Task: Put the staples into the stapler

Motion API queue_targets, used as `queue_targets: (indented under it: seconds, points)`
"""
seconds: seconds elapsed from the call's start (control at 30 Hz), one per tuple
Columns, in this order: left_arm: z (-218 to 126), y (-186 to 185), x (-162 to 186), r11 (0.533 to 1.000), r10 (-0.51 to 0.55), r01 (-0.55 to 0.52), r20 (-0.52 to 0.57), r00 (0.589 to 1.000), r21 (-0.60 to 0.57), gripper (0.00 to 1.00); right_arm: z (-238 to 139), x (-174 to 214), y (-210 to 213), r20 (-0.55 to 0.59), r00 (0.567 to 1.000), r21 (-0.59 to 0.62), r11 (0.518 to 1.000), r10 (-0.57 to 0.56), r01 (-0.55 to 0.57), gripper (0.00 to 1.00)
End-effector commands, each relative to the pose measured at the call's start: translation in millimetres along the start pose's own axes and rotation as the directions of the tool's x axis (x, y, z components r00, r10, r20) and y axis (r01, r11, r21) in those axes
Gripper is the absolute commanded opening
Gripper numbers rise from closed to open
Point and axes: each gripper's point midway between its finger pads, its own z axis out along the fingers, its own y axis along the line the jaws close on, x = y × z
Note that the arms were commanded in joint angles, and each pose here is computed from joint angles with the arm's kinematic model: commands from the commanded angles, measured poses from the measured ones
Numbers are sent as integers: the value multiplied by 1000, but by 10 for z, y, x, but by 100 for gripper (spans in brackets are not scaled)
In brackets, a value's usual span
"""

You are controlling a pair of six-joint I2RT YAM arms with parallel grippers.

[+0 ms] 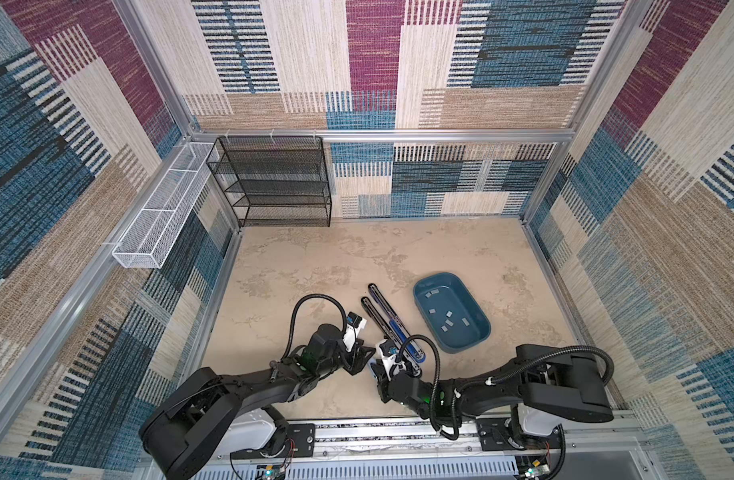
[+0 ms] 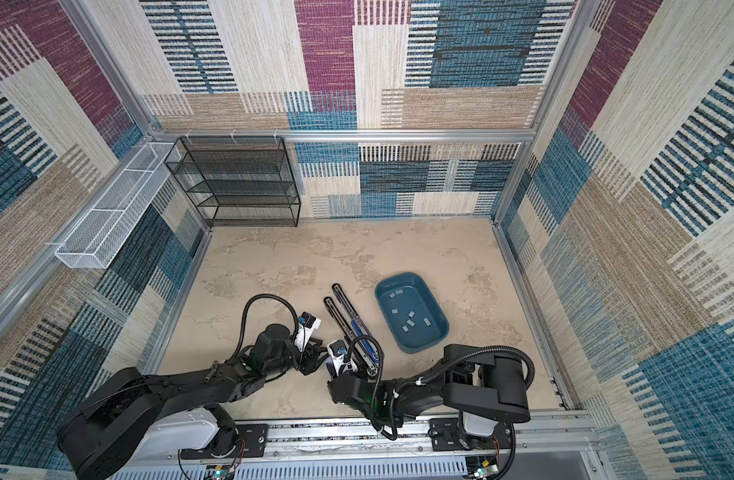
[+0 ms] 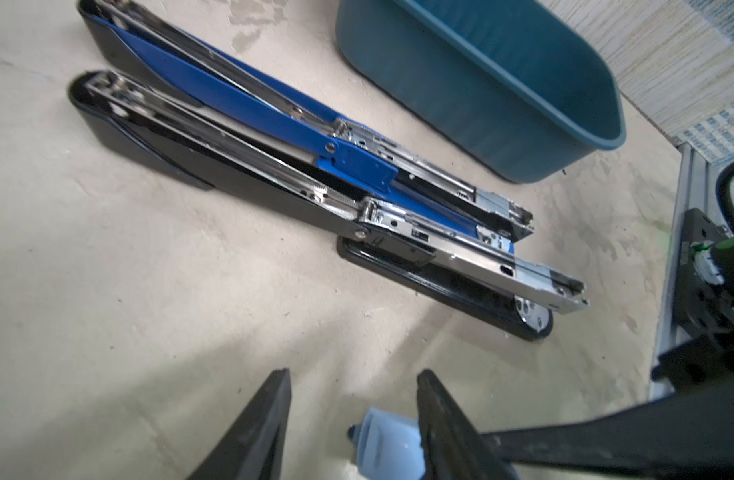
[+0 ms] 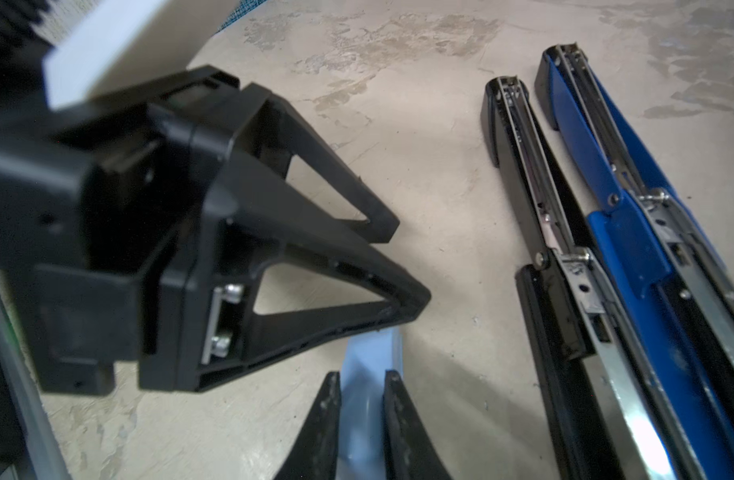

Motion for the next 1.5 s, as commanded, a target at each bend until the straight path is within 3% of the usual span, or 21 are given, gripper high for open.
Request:
queue_targets:
  seconds: [0.0,0.37,0.97,1.2,1.47]
  points:
    - [-87,151,-31,994,-49,49,1,999,-102,57,-6,-33,-4,-20,998,22,998,-52,53,23]
    - [-316,308,-76,972,-100,109,52,994,-209,60,103,-209,35,16,997,62,996,-71,70,26]
    - [-155,-101,48,997,-61,60,4,998,48,62,175,375,-217,-88,996,99,995,-21,30,20]
    - [-49,-126,139,995,-62,62,-5,998,78,61,205,721,-276,-149,989,127,992,1,18,18]
    - [-98,-17,60,998,-66,66,9,998,-1,61,134,293,-153,-78,997,126,991,-25,34,29]
